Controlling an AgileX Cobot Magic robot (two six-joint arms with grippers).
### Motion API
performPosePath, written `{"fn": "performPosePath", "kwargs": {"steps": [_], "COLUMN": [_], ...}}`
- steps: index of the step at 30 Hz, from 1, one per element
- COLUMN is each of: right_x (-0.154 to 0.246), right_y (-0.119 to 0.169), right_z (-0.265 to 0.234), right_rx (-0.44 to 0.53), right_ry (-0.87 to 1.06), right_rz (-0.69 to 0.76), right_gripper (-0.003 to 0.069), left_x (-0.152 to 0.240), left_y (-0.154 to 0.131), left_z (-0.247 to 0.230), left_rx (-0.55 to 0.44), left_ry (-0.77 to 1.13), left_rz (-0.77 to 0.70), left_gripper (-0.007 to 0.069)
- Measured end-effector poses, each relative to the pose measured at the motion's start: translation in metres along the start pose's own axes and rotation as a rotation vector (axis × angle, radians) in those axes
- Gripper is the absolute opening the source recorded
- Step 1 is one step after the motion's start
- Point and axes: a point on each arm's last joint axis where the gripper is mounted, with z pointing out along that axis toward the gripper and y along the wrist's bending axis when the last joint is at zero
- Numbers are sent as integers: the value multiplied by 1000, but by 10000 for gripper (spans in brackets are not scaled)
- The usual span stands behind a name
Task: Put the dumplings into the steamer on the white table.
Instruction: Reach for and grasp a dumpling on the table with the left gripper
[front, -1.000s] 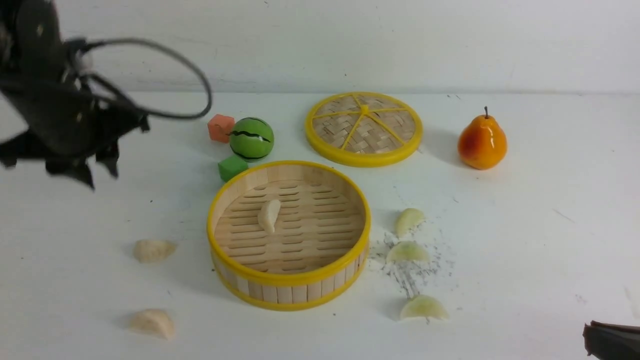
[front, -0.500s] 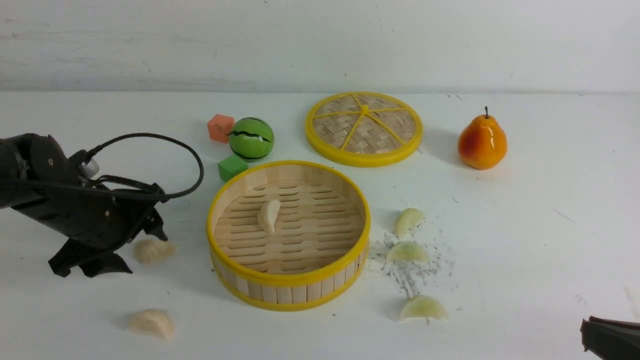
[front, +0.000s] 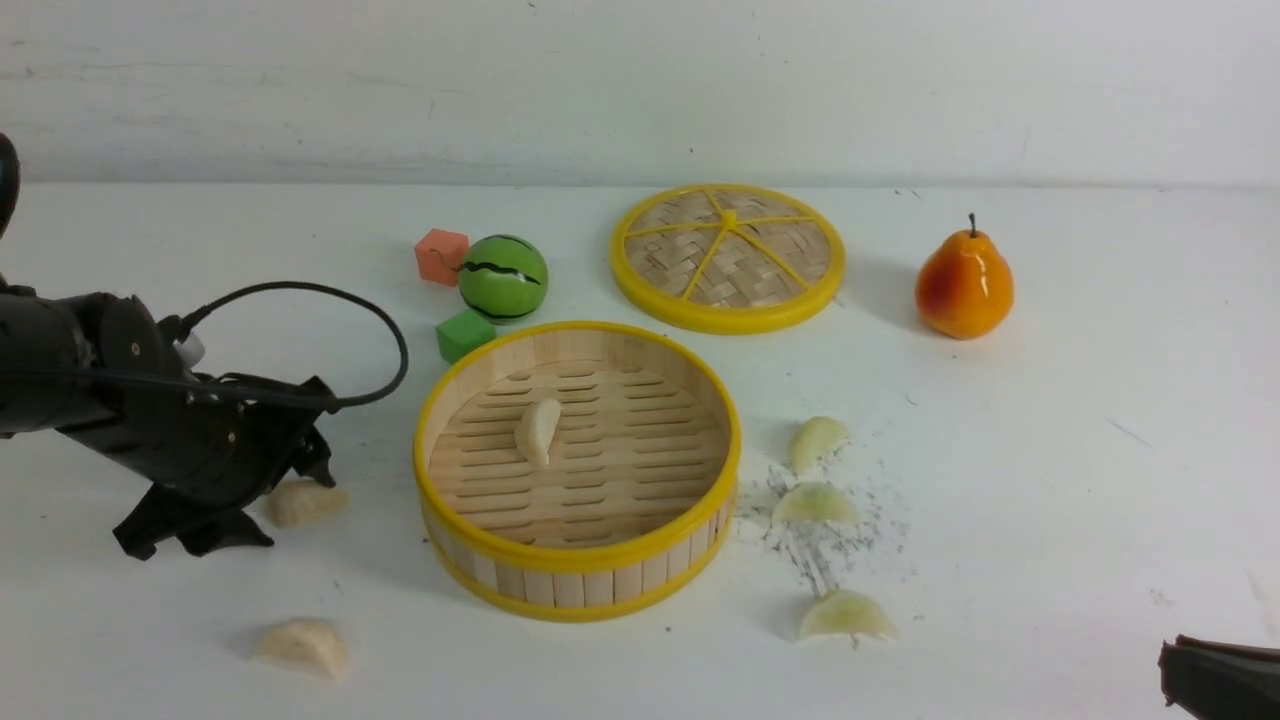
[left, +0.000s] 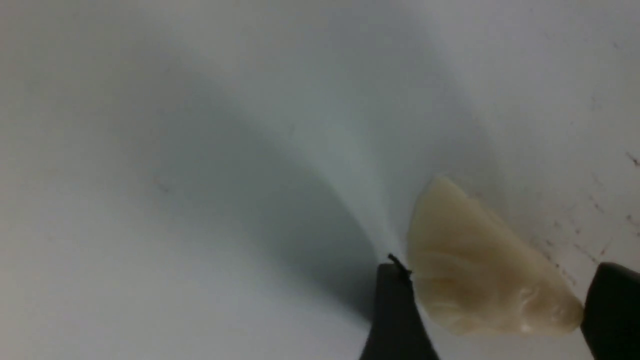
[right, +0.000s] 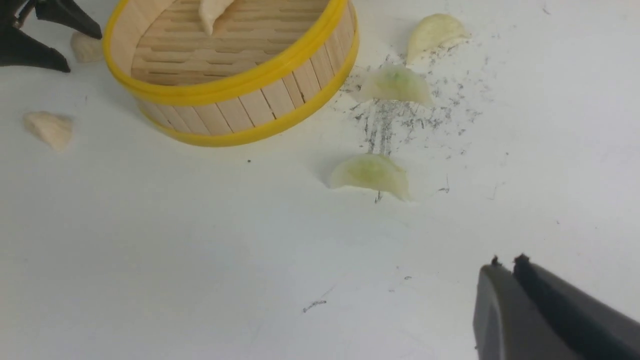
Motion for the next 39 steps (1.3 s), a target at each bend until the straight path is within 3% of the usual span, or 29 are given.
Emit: {"fn": "performPosePath", "kwargs": {"steps": [4, 7, 10, 12, 15, 20, 24, 27, 32, 39], "right_x": [1, 1, 1, 1, 1, 1, 1, 1, 1, 1], "right_y": [1, 1, 1, 1, 1, 1, 1, 1, 1, 1], "right_z": [0, 0, 0, 0, 0, 0, 0, 0, 0, 0], "right_rx": [-6, -6, -7, -7, -8, -8, -8, -11, -15, -15], "right_ry": [10, 11, 12, 13, 14, 14, 14, 13, 10, 11], "right_rz": [0, 0, 0, 0, 0, -11, -12, -6, 1, -2], "right_gripper": [34, 36, 41, 41, 41, 41, 41, 41, 43, 43], "left_x": [-1, -1, 0, 0, 1, 2, 2, 1, -1, -4], "left_y": [-1, 0, 0, 1, 1, 3, 5, 4, 4, -11], "left_z": [-1, -5, -9, -11, -11, -10, -2, 3, 0, -38], "left_rx": [-12, -27, -44, -50, -54, -70, -72, -64, -57, -21], "left_ry": [-12, -12, -1, 4, 9, 21, 18, 3, -4, -36], "left_rz": [53, 100, 159, 190, 247, 289, 299, 310, 301, 345], "left_gripper": [307, 271, 162, 129, 160, 339, 412, 368, 167, 165]}}
